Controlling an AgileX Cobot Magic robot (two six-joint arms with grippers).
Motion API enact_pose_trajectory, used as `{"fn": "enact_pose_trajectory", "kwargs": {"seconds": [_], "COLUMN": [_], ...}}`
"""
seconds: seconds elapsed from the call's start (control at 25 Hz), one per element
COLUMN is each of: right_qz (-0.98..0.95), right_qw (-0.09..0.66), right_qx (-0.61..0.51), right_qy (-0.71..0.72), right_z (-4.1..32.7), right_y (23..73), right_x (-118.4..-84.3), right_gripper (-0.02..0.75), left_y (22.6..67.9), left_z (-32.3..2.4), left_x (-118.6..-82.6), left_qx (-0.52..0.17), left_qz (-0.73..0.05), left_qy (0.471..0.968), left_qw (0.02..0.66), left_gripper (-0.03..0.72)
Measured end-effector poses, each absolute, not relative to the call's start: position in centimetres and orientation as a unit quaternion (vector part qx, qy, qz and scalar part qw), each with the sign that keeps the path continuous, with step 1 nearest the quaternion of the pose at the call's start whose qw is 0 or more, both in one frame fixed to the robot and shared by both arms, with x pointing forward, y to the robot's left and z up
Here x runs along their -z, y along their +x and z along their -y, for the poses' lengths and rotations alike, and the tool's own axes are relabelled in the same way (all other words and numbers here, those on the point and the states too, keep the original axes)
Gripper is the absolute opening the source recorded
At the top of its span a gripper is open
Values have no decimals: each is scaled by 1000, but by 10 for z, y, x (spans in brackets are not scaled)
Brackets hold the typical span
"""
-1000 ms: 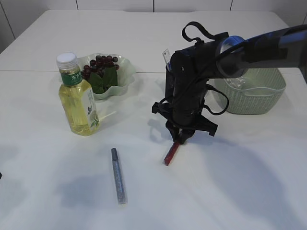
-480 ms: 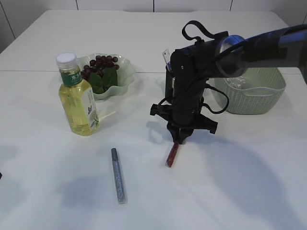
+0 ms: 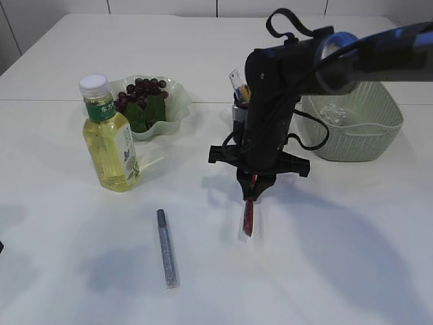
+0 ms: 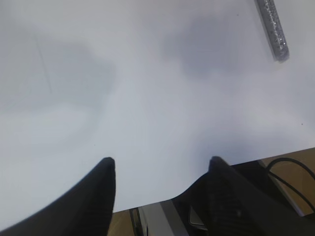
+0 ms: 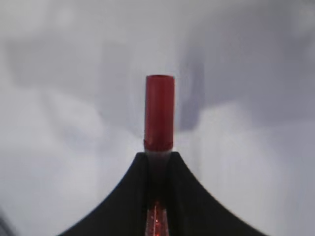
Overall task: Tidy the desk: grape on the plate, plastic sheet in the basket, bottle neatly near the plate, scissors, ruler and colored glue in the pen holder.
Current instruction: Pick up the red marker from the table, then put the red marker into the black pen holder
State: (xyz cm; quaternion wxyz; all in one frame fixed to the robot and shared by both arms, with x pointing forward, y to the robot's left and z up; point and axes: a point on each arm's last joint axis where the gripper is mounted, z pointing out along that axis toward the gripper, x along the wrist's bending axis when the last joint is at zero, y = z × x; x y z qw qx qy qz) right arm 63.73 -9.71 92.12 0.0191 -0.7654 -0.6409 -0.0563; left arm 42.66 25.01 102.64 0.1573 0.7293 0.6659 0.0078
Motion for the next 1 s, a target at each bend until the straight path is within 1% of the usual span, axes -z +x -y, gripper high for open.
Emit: {"fn": "enact_pose_trajectory", "kwargs": {"seconds": [0.12, 0.24, 0.52, 0.64, 0.76, 0.88, 1.0], "right_qz": [650, 652, 688, 702, 720, 745, 769], "right_qw": [25, 38, 70, 85, 91, 81, 56], "right_qx": [77, 112, 234, 295, 346, 393, 439], "right_qy": [-755, -749, -684, -643, -594, -533, -462], "right_z": [108, 132, 179, 188, 194, 196, 197], "right_y": [641, 651, 664, 667, 670, 672, 675], "right_x": [-939, -960, -1017, -1034, -1042, -1048, -1054], "right_gripper": [90, 90, 89, 89, 89, 89, 88], "left_y": [427, 427, 427, 426, 426, 425, 425], "left_z": [-250, -250, -250, -250, -250, -250, -250], "left_x": [-1026, -1026, -1026, -1026, -1026, -1026, -1026], "left_qx": [-8, -8, -8, -7, -4, -2, -2], "left_qz": [-666, -666, -666, -666, -666, -666, -666], "left_qy": [729, 729, 729, 729, 730, 731, 731], "left_qw": [157, 157, 157, 156, 154, 150, 150], "left_gripper": [433, 433, 433, 433, 433, 433, 433]}}
